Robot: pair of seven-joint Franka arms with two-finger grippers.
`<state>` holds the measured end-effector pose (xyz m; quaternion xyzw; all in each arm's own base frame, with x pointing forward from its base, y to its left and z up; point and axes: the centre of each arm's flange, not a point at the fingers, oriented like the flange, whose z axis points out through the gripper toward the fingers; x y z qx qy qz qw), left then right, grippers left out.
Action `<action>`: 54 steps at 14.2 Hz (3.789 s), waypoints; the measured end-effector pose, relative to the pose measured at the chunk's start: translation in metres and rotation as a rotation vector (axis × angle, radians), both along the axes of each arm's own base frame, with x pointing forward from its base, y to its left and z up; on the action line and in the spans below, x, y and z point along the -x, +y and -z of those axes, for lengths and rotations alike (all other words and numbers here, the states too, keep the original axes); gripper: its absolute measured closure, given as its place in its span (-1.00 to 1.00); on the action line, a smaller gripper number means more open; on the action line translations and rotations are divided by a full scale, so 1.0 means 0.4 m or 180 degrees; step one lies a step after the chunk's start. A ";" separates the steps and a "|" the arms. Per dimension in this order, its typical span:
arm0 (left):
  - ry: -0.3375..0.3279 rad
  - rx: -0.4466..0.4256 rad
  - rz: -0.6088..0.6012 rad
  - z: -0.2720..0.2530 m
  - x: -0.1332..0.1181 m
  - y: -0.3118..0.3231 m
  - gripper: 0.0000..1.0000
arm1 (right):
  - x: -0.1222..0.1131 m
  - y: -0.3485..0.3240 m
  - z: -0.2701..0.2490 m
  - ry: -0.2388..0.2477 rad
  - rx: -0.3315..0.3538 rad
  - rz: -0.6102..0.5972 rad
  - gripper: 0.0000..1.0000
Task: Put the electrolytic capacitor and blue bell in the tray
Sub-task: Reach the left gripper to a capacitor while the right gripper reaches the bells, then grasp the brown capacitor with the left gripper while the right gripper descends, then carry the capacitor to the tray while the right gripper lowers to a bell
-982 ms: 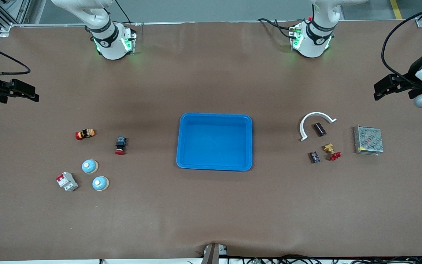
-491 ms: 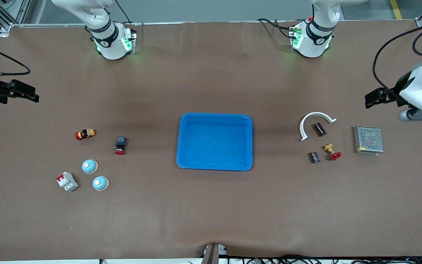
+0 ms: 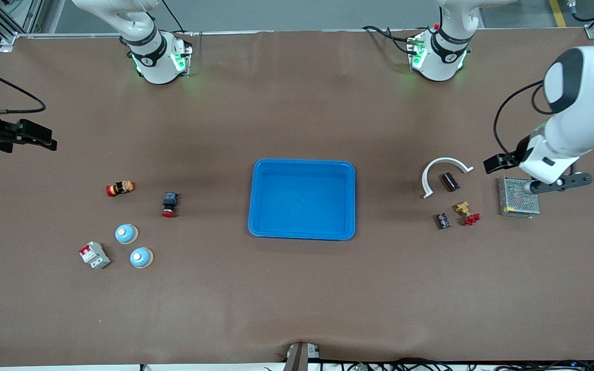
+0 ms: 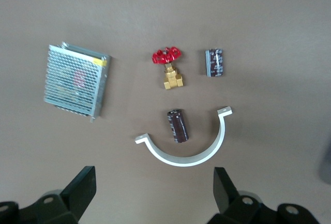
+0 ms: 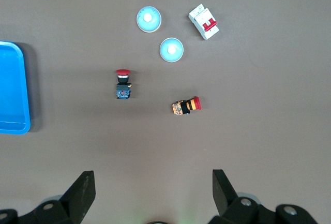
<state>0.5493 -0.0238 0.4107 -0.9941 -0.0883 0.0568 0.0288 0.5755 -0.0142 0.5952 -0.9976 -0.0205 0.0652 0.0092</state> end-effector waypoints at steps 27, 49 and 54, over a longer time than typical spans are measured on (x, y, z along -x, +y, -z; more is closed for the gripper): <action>0.0175 0.0084 -0.0493 0.581 0.101 -0.018 0.35 | -0.212 0.003 0.700 -0.0201 -0.0128 -0.1960 -1.00; 0.0081 0.0114 -0.1076 0.201 -0.006 -0.712 0.36 | -0.215 -0.081 0.975 -0.0328 -0.0111 -0.2860 -1.00; 0.0238 0.0127 -0.1014 0.294 0.016 -0.859 0.36 | -0.214 -0.075 0.983 -0.0327 -0.0133 -0.2859 -1.00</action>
